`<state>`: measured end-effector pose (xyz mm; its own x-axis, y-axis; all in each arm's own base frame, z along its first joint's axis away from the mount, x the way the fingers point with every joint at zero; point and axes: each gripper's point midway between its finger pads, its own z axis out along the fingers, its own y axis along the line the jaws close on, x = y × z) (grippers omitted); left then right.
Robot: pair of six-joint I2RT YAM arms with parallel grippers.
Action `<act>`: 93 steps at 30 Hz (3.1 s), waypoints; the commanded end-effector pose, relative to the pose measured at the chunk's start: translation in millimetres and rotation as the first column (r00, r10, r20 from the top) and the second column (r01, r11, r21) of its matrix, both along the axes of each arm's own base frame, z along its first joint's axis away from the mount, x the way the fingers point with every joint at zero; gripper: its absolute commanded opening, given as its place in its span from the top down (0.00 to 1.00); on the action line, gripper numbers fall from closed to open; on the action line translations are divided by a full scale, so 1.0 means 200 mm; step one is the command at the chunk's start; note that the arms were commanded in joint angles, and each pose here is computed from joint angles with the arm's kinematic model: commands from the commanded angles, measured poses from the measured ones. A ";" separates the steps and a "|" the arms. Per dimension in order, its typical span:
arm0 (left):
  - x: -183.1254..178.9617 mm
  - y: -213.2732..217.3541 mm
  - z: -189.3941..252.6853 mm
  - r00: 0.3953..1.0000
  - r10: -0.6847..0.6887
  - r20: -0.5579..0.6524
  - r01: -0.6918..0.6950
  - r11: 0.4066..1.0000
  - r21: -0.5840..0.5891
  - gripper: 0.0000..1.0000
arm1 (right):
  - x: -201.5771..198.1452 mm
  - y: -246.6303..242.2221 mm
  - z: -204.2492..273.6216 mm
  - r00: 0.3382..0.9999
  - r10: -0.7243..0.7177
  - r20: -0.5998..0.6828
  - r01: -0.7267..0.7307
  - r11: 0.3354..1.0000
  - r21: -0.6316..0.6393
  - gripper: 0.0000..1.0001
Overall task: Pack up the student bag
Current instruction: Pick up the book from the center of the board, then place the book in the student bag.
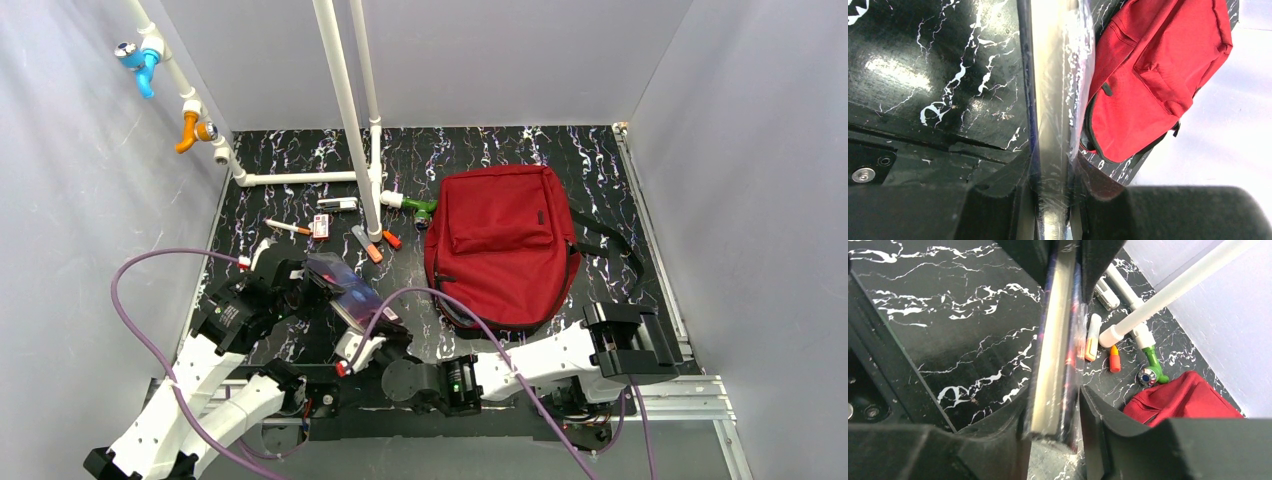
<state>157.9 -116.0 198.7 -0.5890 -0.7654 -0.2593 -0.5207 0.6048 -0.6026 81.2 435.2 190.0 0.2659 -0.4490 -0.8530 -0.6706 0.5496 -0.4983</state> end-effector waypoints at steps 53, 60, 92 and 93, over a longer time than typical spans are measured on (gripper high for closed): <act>-0.02 -1.51 -0.18 -0.072 -0.997 0.040 0.386 0.009 0.922 0.02 | 0.87 -1.94 0.71 0.380 -0.849 -0.367 0.925 0.360 0.123 0.99; 0.02 -1.66 -0.38 -0.129 -0.986 -0.105 0.182 -0.128 0.975 0.05 | 0.71 -2.07 0.98 0.436 -0.794 -0.423 0.895 0.332 0.299 0.99; 0.30 -1.75 -0.41 0.081 -0.995 0.064 0.426 0.093 0.900 0.40 | 0.62 -2.02 0.95 0.533 -0.689 -0.491 0.846 0.429 0.315 0.99; 0.31 -1.74 -0.41 0.092 -0.992 0.082 0.457 0.116 0.882 0.42 | 0.62 -2.02 0.94 0.533 -0.688 -0.492 0.846 0.430 0.315 0.99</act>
<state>205.7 -467.4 75.3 -0.0262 0.6487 -0.7606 0.7667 0.5013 0.4011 199.6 30.0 349.8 -0.3484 0.0190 -0.9371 0.0898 0.9959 -0.0132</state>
